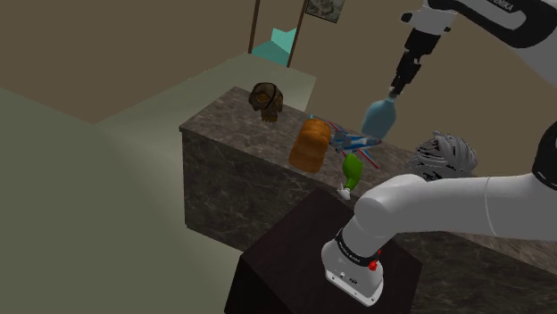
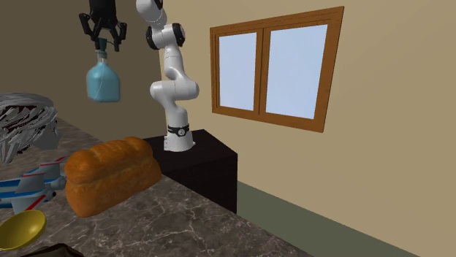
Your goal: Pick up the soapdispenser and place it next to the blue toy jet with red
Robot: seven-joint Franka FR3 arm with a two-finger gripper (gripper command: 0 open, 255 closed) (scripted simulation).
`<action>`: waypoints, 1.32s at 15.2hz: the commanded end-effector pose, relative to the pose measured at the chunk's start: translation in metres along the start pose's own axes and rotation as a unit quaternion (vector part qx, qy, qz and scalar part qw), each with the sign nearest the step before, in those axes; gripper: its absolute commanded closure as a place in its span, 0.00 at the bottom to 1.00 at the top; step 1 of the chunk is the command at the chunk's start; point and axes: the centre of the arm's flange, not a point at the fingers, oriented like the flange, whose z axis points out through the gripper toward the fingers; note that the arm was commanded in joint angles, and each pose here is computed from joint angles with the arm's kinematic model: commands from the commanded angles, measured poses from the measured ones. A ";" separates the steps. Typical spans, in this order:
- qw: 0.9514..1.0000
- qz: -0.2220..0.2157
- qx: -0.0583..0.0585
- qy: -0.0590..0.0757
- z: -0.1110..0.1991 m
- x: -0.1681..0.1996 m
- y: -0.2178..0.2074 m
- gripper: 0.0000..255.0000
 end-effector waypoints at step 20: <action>1.000 0.000 0.001 0.000 0.026 -0.158 -0.004 1.00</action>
